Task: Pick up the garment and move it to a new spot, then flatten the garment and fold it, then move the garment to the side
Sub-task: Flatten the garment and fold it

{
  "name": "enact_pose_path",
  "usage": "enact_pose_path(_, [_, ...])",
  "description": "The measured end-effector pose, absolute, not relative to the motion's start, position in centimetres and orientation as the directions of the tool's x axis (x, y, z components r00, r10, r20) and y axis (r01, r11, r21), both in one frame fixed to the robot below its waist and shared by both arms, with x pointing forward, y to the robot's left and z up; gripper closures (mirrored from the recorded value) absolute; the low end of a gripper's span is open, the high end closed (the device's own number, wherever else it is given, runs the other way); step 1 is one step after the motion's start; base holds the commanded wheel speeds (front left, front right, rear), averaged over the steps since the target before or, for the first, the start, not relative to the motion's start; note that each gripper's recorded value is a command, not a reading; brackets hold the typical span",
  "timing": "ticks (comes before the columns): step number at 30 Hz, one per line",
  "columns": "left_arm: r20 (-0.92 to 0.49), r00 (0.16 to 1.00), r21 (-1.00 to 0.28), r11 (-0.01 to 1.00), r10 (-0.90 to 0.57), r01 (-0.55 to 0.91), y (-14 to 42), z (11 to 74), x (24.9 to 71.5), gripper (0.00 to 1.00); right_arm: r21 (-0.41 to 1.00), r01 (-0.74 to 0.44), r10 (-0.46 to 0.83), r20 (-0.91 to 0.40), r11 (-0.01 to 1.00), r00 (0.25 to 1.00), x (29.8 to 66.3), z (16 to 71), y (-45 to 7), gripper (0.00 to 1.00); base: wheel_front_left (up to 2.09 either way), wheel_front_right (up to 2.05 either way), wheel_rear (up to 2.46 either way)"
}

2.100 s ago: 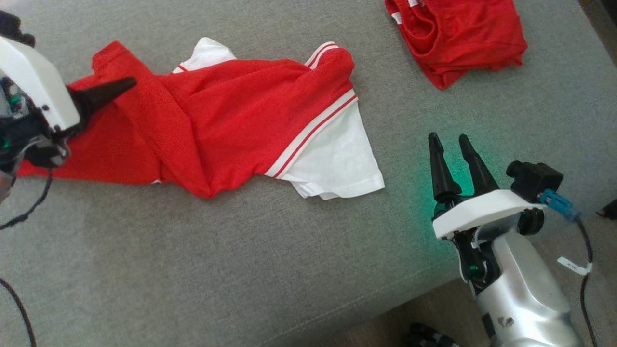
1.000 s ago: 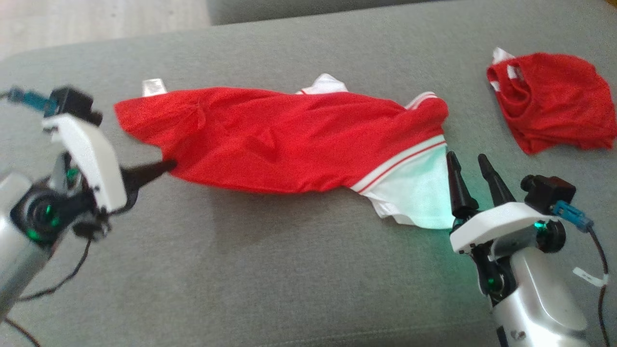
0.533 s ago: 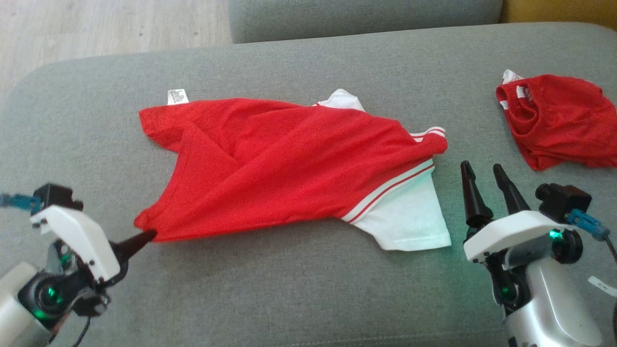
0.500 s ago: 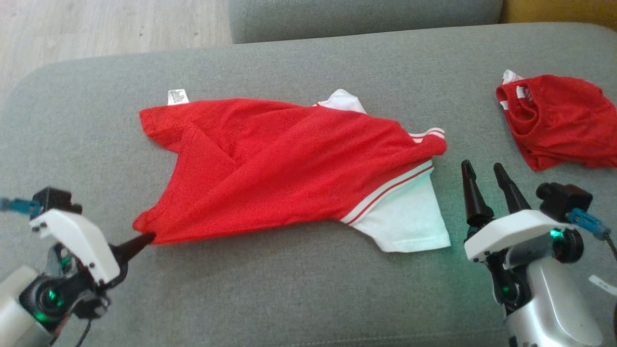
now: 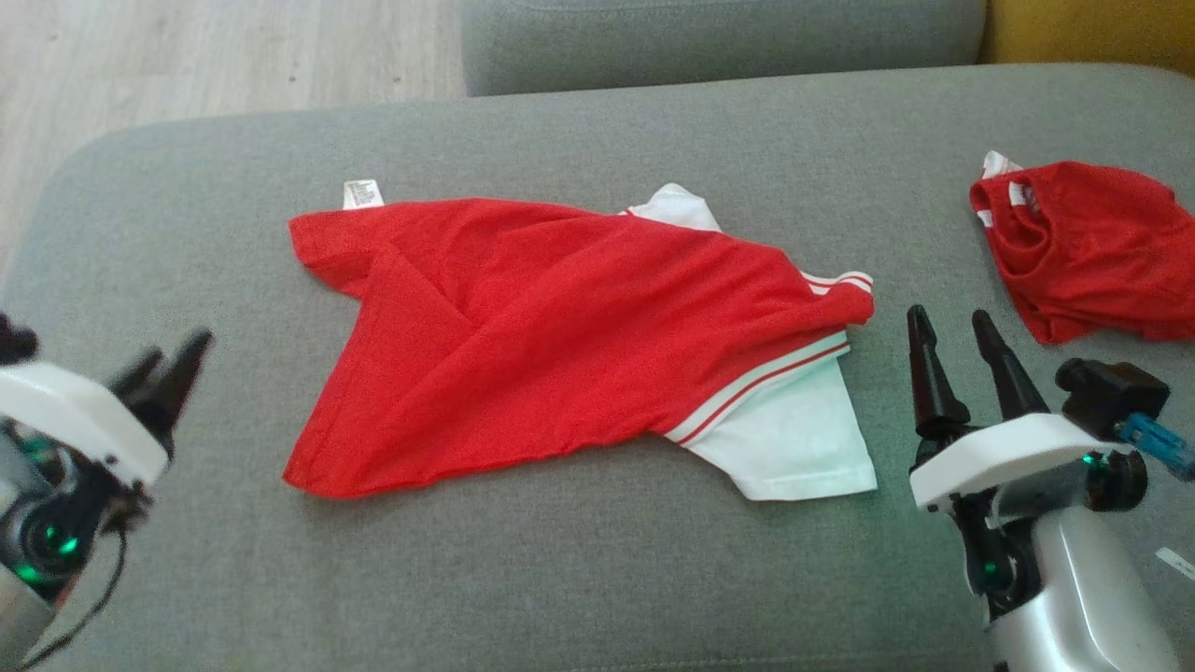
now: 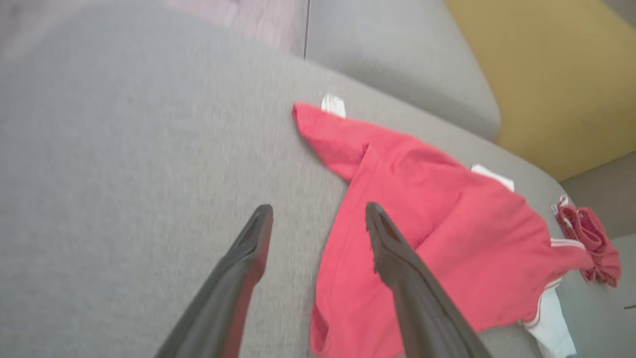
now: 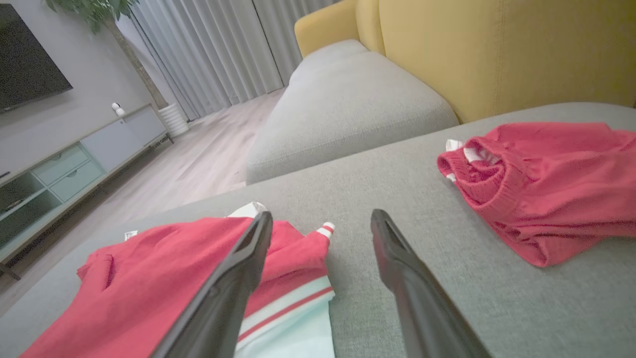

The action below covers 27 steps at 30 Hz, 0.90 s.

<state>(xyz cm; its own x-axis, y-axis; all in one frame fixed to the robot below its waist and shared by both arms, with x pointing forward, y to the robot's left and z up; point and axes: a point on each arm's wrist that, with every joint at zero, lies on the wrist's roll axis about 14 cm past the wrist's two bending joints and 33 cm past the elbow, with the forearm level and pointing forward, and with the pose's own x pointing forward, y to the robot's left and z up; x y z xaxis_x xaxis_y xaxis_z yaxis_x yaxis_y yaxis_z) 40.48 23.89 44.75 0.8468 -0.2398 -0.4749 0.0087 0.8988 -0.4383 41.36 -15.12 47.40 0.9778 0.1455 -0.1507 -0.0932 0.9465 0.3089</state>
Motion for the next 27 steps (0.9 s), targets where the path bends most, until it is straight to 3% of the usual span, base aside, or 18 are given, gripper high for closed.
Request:
enact_pose_path(5, [-0.259,0.955,-0.327,0.943,-0.148,0.057,24.4,49.7,41.9,0.00,0.300,-0.149,0.175,-0.062,0.942,0.983,41.6,49.5,-13.8,0.00,0.00,0.00,0.00])
enact_pose_path(12, [-0.130,0.991,-0.179,0.984,-0.038,0.014,24.8,52.5,40.9,0.00,0.269,-0.231,0.231,0.034,0.935,0.972,41.2,51.5,-11.9,0.00,0.00,0.00,0.00])
enact_pose_path(17, [-0.001,1.000,0.018,1.000,0.025,-0.025,24.2,54.0,38.8,0.00,0.211,-0.255,0.251,0.047,0.944,0.967,40.1,51.1,-11.8,0.00,0.00,0.00,0.00])
enact_pose_path(27, [0.015,0.987,-0.023,0.987,0.162,-0.161,23.4,51.1,33.4,0.00,0.191,-0.220,0.231,-0.035,0.957,0.972,37.7,47.7,-12.6,0.00,0.00,0.00,0.00])
